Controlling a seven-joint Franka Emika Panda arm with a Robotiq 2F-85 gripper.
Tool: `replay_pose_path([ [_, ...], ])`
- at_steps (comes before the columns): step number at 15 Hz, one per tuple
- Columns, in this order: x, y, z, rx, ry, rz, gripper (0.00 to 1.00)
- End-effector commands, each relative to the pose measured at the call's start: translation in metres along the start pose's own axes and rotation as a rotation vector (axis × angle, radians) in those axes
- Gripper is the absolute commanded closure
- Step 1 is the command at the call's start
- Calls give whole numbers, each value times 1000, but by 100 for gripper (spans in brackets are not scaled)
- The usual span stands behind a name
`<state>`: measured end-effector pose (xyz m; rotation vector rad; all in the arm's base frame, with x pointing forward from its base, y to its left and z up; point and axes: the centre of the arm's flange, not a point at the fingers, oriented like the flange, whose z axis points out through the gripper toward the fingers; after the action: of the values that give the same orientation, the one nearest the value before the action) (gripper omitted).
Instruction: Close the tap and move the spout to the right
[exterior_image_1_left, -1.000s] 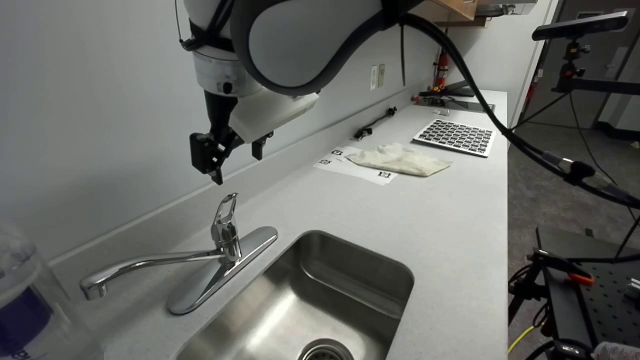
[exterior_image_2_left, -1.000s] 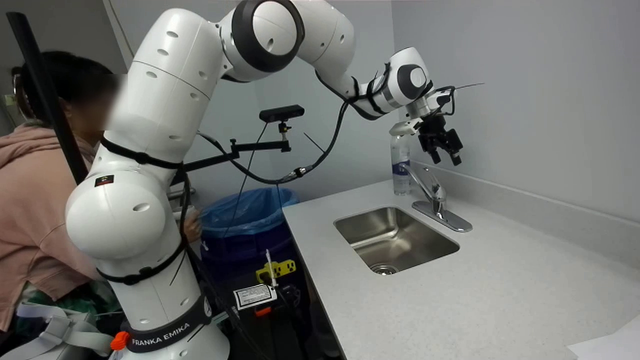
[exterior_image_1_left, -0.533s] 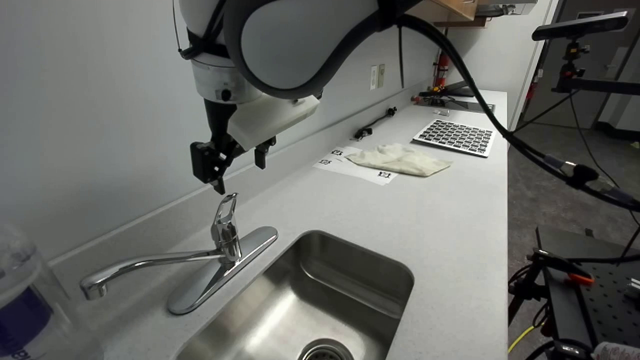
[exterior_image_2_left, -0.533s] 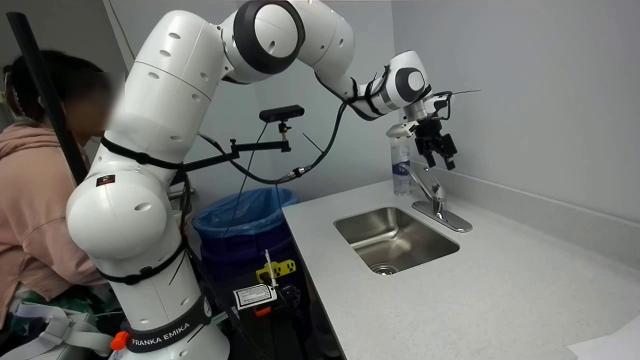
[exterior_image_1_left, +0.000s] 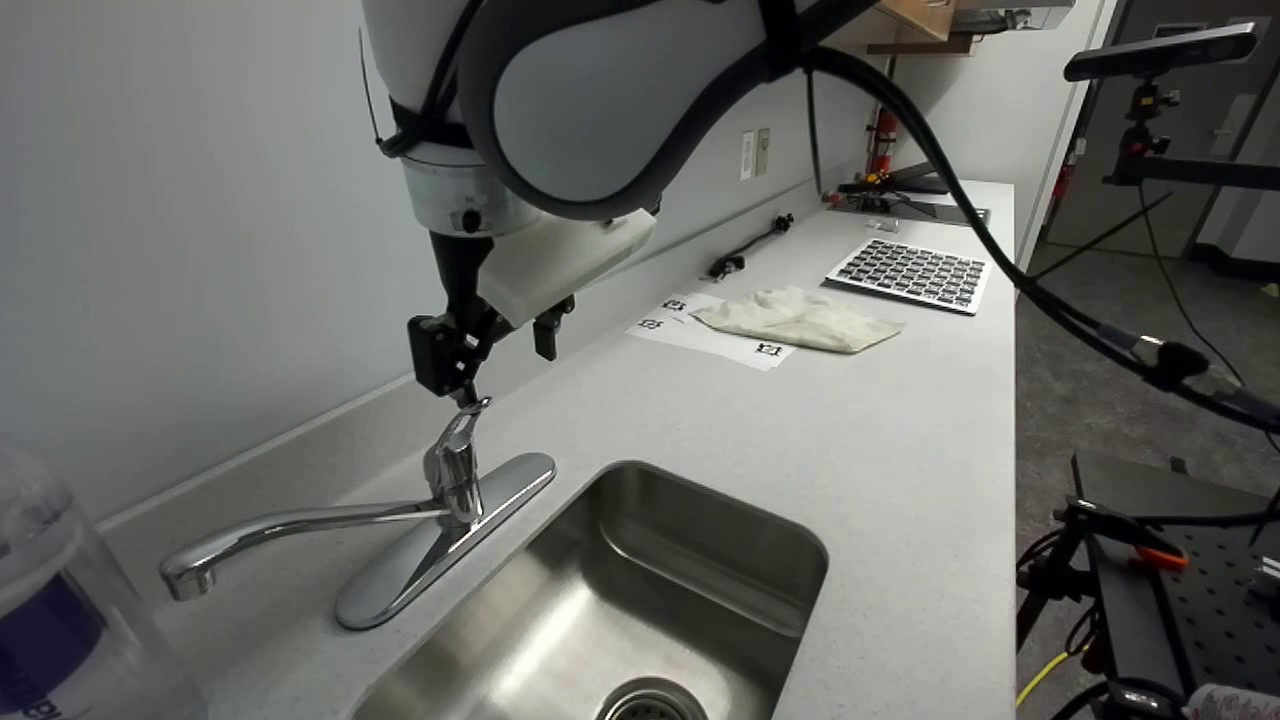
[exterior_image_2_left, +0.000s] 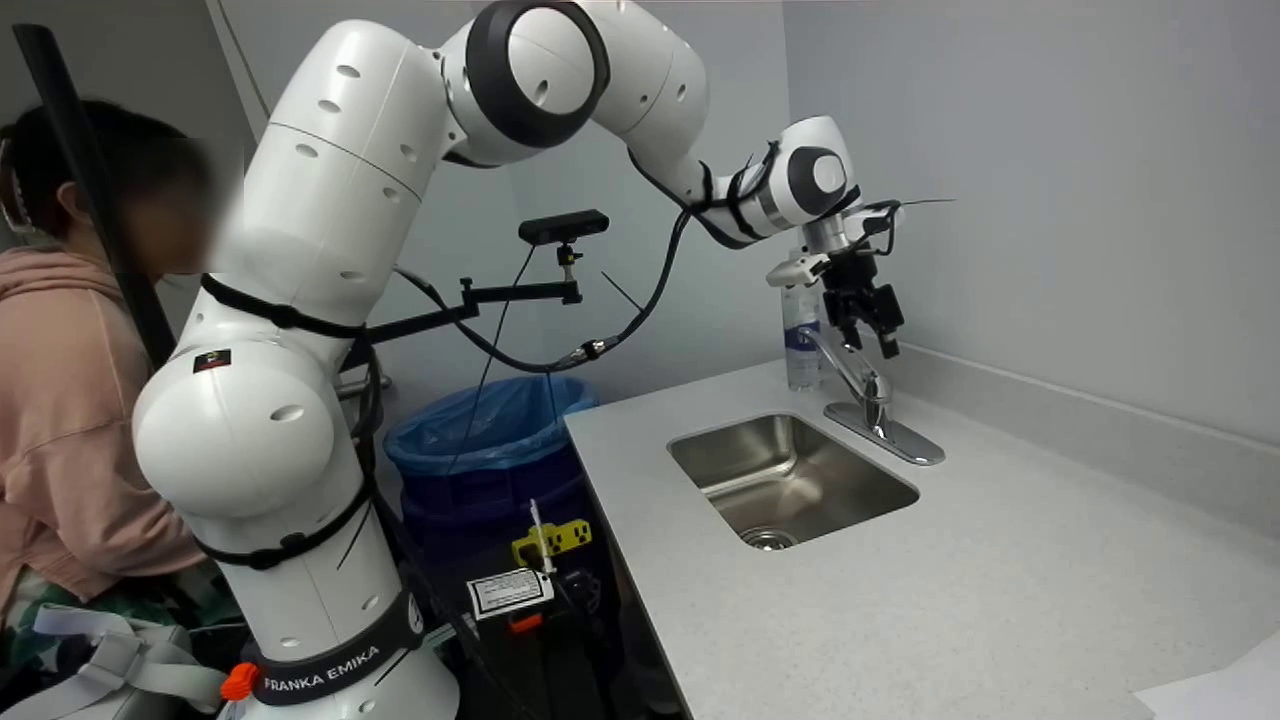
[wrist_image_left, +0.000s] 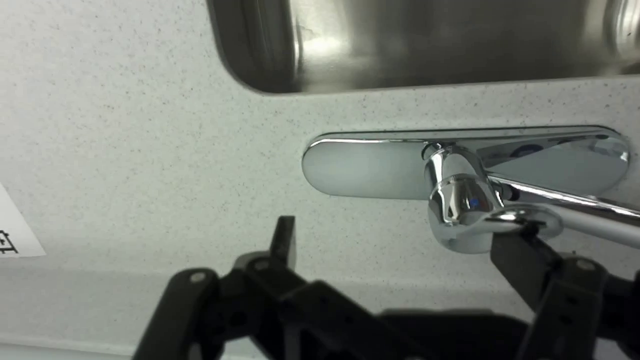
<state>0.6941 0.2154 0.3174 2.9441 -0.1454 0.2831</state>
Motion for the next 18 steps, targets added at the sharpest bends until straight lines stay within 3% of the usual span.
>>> replay_pose_path([
  [1,-23,6,-1,-15,-46,8,0],
  [6,-51,6,14,-32,-117,-13,0],
  [10,-55,5,17,-33,-120,-13,0],
  [18,-17,5,-21,4,-10,21,0],
])
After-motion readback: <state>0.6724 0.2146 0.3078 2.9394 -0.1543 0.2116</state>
